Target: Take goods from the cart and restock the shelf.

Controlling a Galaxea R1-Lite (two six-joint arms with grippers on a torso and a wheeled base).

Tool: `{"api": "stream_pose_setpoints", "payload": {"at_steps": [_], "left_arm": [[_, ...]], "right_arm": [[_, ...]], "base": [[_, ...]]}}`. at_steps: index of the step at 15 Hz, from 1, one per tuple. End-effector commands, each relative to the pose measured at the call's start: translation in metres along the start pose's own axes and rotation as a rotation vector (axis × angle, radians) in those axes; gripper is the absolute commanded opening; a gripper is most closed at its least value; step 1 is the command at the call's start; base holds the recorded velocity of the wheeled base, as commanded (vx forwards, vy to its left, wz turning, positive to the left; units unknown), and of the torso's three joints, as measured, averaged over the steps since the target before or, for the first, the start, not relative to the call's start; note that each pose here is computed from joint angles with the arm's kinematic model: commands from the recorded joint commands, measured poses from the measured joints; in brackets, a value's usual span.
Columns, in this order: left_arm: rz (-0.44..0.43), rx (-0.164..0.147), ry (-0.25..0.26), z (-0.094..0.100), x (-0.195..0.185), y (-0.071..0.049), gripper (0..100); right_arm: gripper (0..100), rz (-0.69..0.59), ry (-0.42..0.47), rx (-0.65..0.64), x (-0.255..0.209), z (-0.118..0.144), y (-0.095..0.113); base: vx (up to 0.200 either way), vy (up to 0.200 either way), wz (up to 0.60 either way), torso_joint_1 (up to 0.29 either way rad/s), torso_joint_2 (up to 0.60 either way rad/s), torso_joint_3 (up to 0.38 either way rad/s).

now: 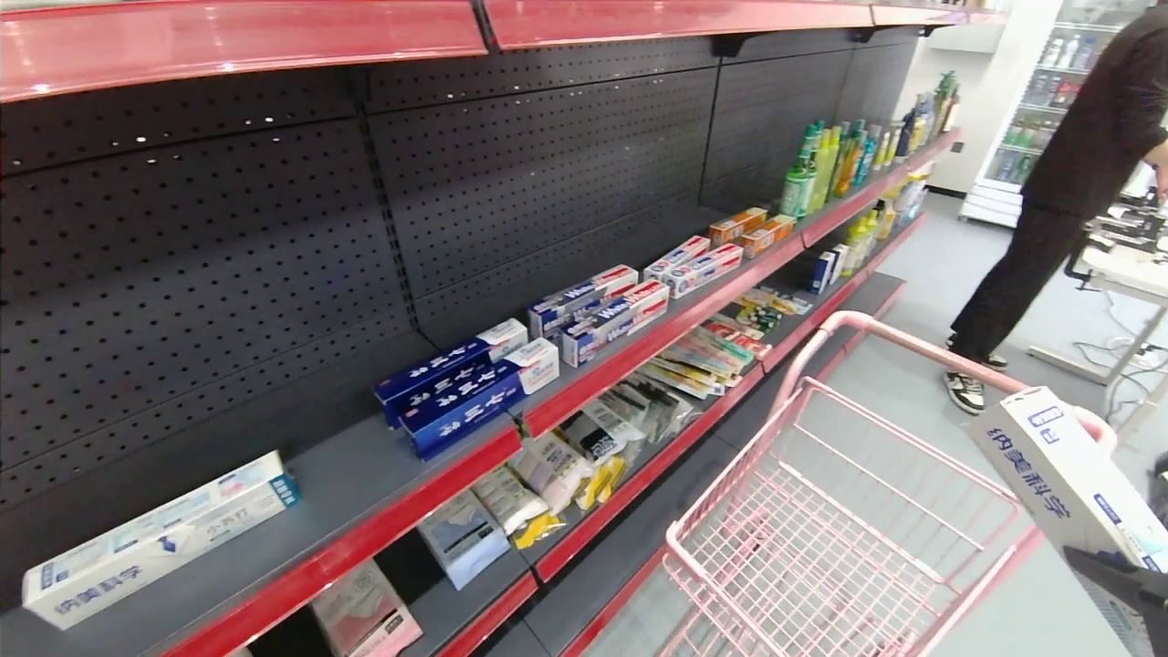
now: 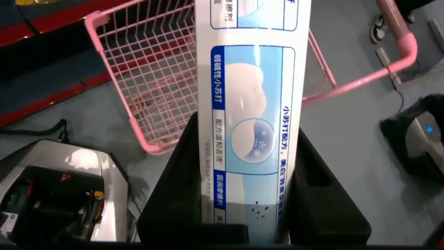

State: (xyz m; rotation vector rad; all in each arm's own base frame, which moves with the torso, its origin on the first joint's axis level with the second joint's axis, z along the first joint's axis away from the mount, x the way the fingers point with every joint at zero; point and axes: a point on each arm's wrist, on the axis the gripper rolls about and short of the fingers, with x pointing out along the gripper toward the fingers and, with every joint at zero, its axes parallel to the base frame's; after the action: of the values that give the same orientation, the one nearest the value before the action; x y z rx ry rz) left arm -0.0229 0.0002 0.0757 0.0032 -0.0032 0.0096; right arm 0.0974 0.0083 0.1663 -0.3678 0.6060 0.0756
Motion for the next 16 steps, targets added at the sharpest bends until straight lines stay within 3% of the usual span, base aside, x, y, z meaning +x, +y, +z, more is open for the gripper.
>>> {"api": "stream_pose_setpoints", "payload": {"at_steps": [1,16], "left_arm": [[0.001,0.000,0.000,0.0001,0.0001,0.0000,100],[0.000,0.000,0.000,0.0001,0.0001,0.0000,100]], "right_arm": [[0,0.001,0.003,-0.001,0.0007,0.0000,0.0001],[0,-0.005,0.005,-0.001,0.0008,-0.0002,0.0000]], "base": [[0.000,0.000,0.60,-0.002,0.01,0.007],[0.000,0.000,0.56,0.003,0.00,0.002]]}}
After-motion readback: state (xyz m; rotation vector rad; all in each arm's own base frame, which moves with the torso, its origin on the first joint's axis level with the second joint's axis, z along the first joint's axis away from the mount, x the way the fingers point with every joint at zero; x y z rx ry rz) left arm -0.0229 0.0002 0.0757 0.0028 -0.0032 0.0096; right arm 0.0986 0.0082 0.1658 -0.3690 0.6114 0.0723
